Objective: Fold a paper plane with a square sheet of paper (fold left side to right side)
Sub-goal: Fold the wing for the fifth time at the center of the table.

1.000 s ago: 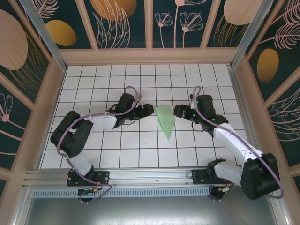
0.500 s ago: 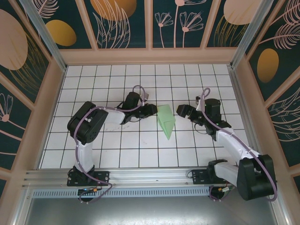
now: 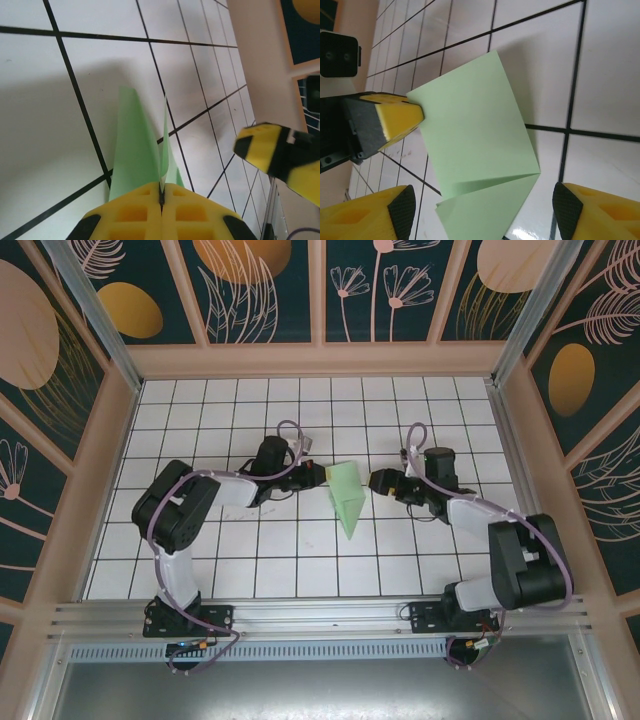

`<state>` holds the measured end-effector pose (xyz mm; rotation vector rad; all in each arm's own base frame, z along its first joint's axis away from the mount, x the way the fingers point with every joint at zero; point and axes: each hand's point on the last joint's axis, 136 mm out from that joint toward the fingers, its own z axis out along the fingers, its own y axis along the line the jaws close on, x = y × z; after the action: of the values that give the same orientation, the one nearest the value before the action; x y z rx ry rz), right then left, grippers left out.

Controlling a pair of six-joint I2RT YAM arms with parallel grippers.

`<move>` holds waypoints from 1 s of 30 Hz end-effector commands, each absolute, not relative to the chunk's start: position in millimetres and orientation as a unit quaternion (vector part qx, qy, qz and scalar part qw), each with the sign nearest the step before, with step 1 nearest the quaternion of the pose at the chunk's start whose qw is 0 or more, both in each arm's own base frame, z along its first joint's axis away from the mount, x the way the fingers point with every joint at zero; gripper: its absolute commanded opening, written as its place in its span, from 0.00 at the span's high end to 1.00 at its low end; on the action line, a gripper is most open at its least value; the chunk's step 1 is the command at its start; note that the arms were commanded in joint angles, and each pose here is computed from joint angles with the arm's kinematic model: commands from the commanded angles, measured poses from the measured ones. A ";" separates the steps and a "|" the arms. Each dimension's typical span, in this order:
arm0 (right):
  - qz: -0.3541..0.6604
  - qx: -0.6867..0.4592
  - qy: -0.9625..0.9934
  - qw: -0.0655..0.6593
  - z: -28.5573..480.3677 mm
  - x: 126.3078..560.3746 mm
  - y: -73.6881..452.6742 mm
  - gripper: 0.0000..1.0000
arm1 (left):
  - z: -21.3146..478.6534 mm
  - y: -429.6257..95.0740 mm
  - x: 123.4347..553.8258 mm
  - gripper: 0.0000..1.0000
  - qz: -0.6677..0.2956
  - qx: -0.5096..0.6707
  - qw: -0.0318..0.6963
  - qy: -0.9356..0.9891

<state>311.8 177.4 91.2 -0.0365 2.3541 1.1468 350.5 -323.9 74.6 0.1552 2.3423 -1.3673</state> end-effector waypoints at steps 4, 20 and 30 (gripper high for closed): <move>0.491 -0.115 0.811 0.295 112.0 333.3 203.4 0.26 | 95.4 -322.1 331.6 1.00 -0.535 0.129 0.221 0.805; 0.544 -0.149 0.791 0.237 73.7 341.5 230.4 0.35 | 82.7 -319.0 318.9 1.00 -0.547 0.134 0.205 0.800; 0.547 -0.158 0.790 0.226 72.5 333.8 233.6 0.56 | 74.7 -318.5 319.6 1.00 -0.544 0.129 0.201 0.804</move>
<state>330.7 230.1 60.7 -0.3576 2.2426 1.5054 321.8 -319.5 80.5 0.3379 2.2539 -1.5071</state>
